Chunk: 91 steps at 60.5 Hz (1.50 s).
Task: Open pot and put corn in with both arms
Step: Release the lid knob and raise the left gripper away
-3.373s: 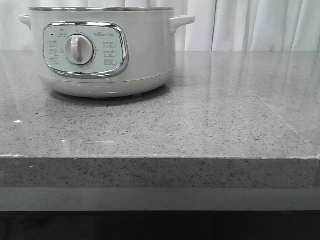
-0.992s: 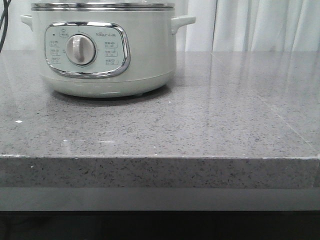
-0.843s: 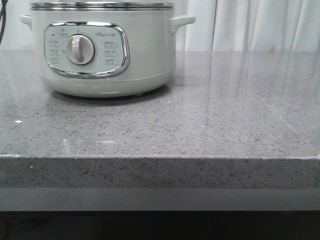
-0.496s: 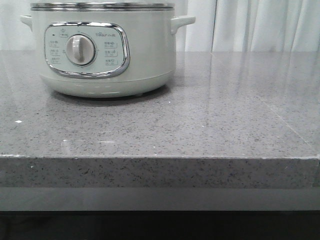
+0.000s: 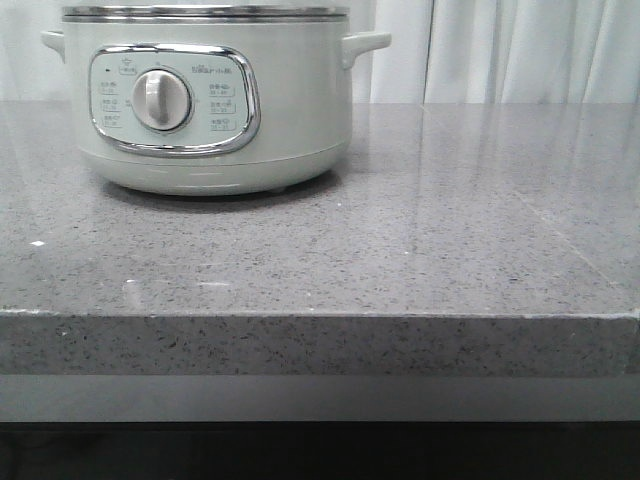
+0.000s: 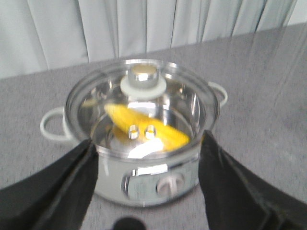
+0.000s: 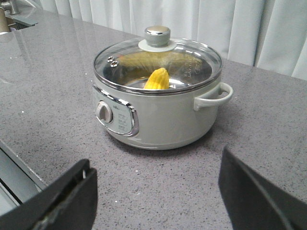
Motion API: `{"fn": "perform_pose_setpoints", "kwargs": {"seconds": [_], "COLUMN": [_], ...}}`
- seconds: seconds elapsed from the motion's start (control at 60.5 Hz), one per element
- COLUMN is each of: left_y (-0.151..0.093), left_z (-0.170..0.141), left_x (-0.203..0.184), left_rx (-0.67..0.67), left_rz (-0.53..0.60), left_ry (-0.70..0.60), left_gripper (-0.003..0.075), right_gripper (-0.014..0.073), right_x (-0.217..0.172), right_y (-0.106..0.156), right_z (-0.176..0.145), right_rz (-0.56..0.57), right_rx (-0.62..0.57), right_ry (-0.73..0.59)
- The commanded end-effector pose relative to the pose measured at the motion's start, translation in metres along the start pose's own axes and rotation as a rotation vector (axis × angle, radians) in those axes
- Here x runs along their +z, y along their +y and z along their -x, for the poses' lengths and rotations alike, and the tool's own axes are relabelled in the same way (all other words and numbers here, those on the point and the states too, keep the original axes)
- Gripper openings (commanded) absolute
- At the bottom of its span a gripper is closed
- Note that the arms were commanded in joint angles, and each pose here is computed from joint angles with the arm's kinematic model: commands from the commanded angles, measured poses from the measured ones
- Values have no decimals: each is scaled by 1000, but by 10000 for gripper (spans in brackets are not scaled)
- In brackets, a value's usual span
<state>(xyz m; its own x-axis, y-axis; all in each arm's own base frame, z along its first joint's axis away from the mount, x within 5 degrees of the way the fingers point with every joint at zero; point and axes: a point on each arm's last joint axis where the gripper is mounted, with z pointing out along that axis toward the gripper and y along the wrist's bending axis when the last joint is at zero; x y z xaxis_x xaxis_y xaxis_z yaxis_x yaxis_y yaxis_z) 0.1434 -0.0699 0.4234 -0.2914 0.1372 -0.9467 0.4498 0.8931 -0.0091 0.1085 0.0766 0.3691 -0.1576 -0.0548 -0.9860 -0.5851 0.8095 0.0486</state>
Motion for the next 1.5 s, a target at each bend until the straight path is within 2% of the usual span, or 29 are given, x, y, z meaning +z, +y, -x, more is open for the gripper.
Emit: {"fn": "perform_pose_setpoints", "kwargs": {"seconds": [0.0, 0.248, 0.298, 0.347, 0.496, 0.562, 0.628, 0.992, 1.124, 1.224, 1.323, 1.488], "left_y": [-1, -1, -1, -1, -1, -1, -1, -1, 0, 8, 14, 18], "left_z": [-7, -57, -62, -65, -66, -67, -67, -67, -78, -99, -133, -188], "left_x": [-20, -37, -40, -40, -40, -40, -40, -40, -40, -40, -42, -41], "left_rx": [-5, -5, -5, -6, -6, -6, -6, -6, 4, 66, 46, -32], "left_rz": [2, 2, 2, 2, 2, 2, 2, 2, 16, 117, 203, 300], "left_ry": [-110, -98, -98, -95, -95, -93, -93, -93, -172, -265, -344, -383], "left_gripper": [438, 432, 395, 339, 121, 39, -20, -20, -20, -20, -20, -20], "right_gripper": [545, 524, 465, 371, 91, -11, -73, -67, -67, -67, -67, -67], "right_x": [-5, -5, -5, -5, -5, -5, -5, -5, -5, -5, -5, -5], "right_y": [0, 0, 0, 0, 0, 0, 0, 0, 0, 0, 0, 0], "right_z": [16, 15, 15, 15, 15, 15, 15, 15, 15, 15, 15, 15], "right_rz": [-10, -8, -8, -8, -7, -7, -7, -7, -7, -7, -7, -7], "right_rx": [-2, -2, -2, -2, -2, -2, -2, -2, -2, -2, -2, -2], "right_ry": [-109, -98, -98, -97, -94, -92, -92, -92, -92, -91, -91, -91]}}
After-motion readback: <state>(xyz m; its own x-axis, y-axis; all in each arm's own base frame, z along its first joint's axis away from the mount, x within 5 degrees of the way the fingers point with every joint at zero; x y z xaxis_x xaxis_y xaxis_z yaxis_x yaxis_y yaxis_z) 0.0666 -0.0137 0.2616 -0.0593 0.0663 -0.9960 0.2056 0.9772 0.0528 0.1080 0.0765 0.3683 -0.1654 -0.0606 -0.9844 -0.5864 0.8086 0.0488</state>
